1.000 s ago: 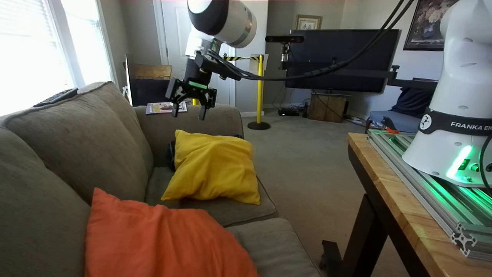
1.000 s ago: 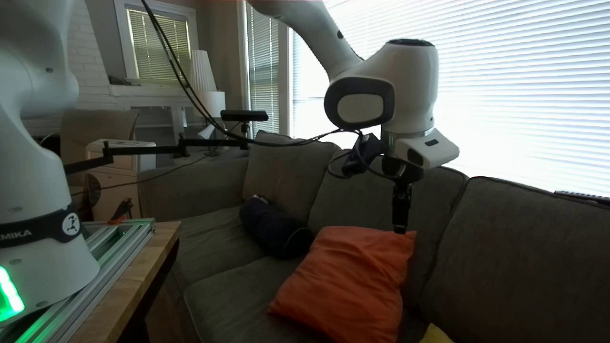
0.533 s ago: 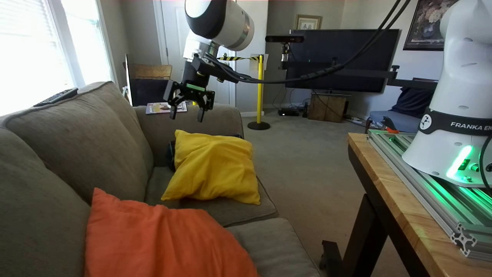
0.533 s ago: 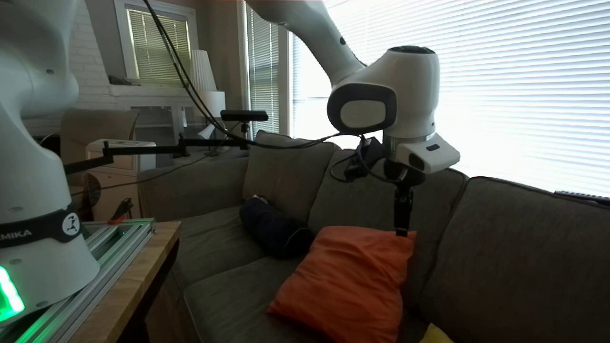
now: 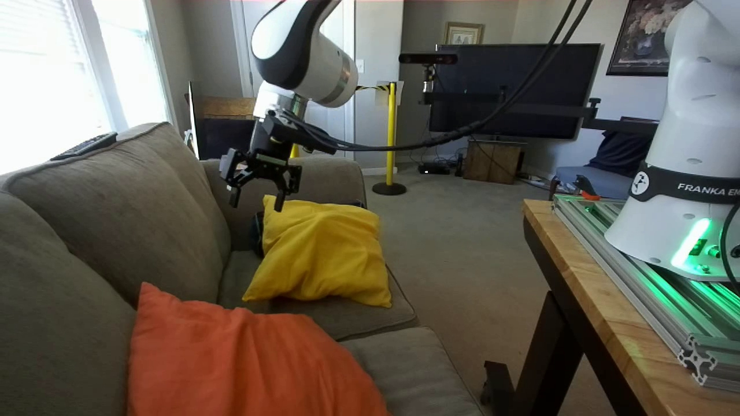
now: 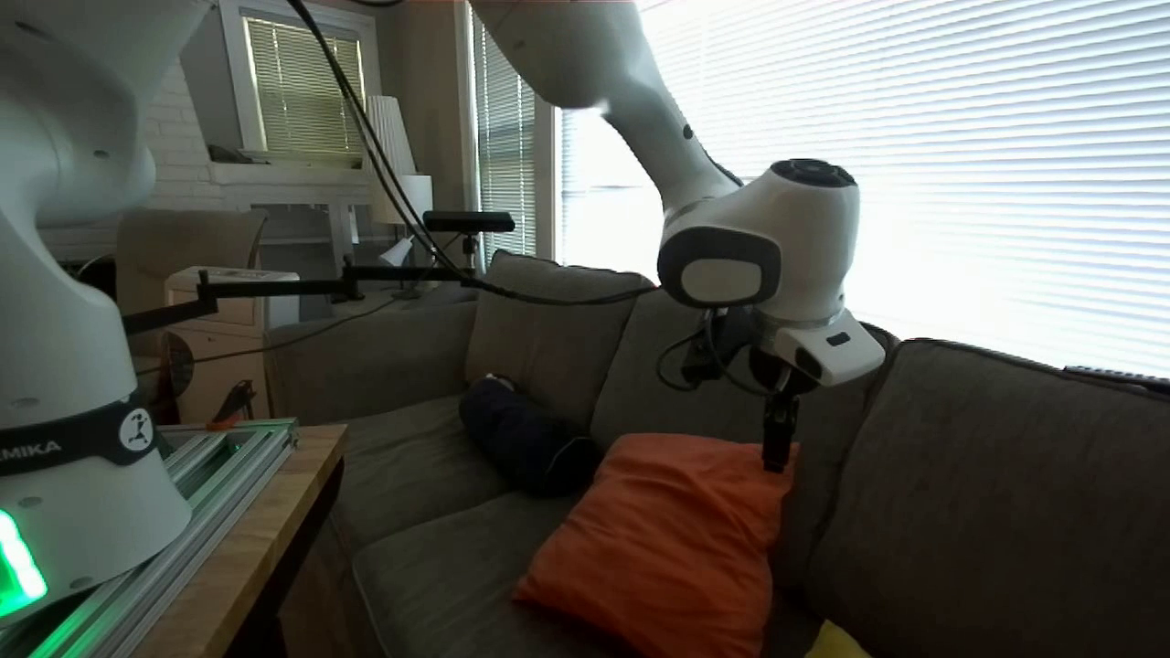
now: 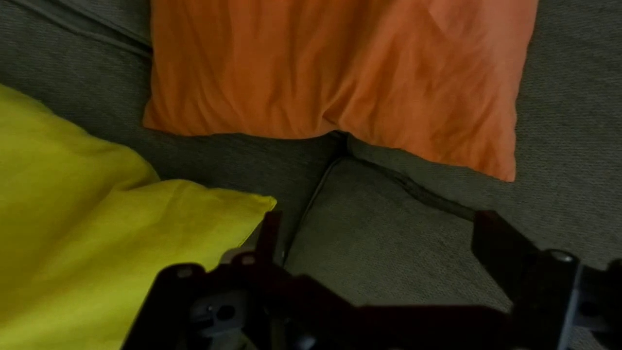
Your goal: Move the orange pillow to the left.
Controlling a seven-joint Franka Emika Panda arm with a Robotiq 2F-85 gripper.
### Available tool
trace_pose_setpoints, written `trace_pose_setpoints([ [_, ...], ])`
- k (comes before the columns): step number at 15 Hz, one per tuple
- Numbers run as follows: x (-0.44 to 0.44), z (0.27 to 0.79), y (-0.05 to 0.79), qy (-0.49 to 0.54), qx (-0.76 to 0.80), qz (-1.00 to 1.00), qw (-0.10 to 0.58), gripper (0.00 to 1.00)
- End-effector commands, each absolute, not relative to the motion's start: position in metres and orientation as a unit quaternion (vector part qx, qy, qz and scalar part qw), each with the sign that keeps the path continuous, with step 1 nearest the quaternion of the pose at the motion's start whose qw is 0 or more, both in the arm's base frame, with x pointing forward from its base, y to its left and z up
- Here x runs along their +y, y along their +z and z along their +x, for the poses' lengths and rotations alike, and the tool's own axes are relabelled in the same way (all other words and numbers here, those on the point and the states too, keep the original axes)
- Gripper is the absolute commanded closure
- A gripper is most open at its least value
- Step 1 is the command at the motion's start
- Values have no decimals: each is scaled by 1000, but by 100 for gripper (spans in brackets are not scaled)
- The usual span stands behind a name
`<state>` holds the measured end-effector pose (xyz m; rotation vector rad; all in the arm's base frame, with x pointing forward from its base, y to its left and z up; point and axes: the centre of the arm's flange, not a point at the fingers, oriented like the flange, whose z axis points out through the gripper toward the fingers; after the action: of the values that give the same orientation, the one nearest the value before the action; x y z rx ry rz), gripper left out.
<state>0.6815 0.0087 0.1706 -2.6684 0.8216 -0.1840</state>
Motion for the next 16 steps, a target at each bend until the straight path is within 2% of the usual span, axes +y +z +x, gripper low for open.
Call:
trace_pose_setpoints([
  [1, 32, 734, 134, -60, 292, -933, 201, 0],
  [9, 102, 783, 91, -62, 282, -925, 246, 0],
  [16, 127, 794, 48, -7, 283, -931, 231, 0],
])
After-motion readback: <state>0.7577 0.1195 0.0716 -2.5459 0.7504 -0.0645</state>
